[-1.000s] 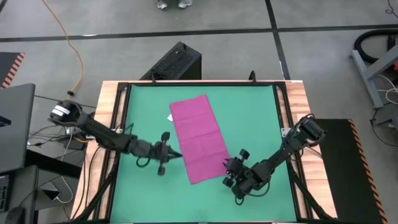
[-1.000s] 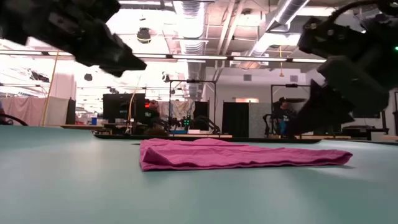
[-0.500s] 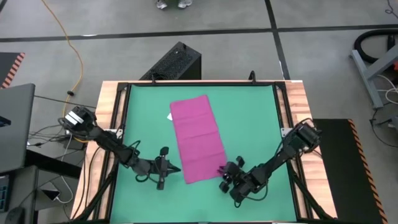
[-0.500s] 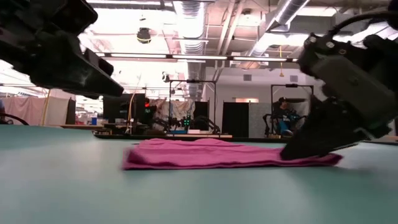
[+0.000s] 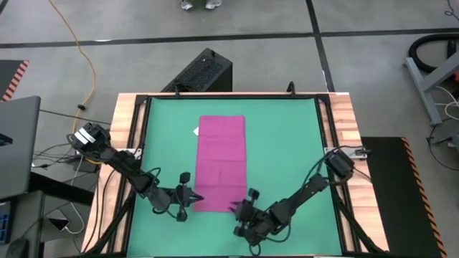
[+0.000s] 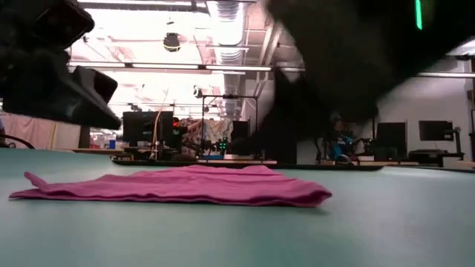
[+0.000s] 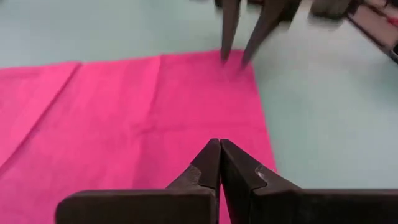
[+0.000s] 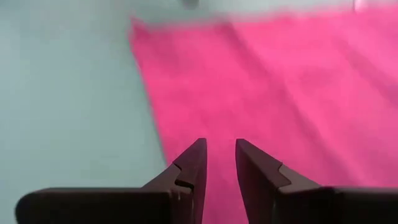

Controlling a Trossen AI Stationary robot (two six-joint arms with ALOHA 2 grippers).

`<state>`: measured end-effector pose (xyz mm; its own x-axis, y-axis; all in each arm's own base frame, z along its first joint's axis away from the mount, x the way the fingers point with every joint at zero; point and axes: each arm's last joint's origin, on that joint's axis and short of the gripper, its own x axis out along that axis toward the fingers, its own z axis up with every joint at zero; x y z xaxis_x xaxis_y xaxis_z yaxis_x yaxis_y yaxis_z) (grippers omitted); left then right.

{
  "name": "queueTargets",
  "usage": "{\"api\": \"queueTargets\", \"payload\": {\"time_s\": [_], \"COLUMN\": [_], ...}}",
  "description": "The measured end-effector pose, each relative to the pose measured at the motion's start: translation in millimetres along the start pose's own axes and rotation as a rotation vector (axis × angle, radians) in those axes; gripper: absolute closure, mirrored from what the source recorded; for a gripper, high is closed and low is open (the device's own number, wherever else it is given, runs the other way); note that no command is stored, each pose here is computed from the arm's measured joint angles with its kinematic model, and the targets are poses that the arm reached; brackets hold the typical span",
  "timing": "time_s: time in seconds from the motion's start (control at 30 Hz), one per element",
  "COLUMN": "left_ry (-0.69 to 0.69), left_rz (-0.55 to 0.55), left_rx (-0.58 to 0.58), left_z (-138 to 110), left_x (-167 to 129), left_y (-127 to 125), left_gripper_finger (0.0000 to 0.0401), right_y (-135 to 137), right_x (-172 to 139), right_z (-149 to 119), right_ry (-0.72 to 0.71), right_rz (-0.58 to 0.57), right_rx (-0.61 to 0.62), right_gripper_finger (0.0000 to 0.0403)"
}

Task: Roll towel into tight, uniform cylinder
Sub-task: Fold the pink towel, then roll the pink towel

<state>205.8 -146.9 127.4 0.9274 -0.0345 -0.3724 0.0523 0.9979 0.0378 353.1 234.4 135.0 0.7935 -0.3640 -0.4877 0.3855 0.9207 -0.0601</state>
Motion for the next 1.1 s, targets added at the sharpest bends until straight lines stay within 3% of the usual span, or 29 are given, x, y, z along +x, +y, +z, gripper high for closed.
{"api": "queueTargets", "payload": {"time_s": [0.1, 0.23, 0.4, 0.53, 0.73, 0.93, 1.1], "left_ry": [0.025, 0.041, 0.051, 0.068, 0.100, 0.232, 0.307], "left_rz": [-0.029, -0.067, -0.067, -0.092, -0.169, -0.099, -0.054], "left_rx": [0.063, 0.135, 0.175, 0.278, 0.358, 0.366, 0.312], "left_z": [-3.4, -2.5, 0.8, 1.6, 11.4, 38.2, 68.5], "left_x": [-6.3, -22.8, -33.9, -36.9, -40.6, -46.2, -52.1], "left_y": [-7.5, -16.5, -17.1, -15.5, -18.2, -20.6, -24.5], "left_gripper_finger": [0.0401, 0.0401, 0.0401, 0.0395, 0.0346, 0.0285, 0.0259], "right_y": [3.0, 2.3, -4.2, -11.7, -12.4, -9.4, -7.5], "right_x": [-13.4, -31.5, -47.8, -46.6, -43.1, -33.4, -32.6], "right_z": [23.7, 25.2, 1.4, -18.8, -20.8, 3.6, 26.3], "right_ry": [-0.034, -0.021, 0.008, 0.024, 0.147, 0.214, 0.196], "right_rz": [-0.004, -0.015, -0.104, -0.122, -0.005, 0.118, 0.168], "right_rx": [-0.086, -0.200, -0.256, -0.297, -0.453, -0.510, -0.570], "right_gripper_finger": [0.0296, 0.0296, 0.0296, 0.0296, 0.0296, 0.0288, 0.0278]}}
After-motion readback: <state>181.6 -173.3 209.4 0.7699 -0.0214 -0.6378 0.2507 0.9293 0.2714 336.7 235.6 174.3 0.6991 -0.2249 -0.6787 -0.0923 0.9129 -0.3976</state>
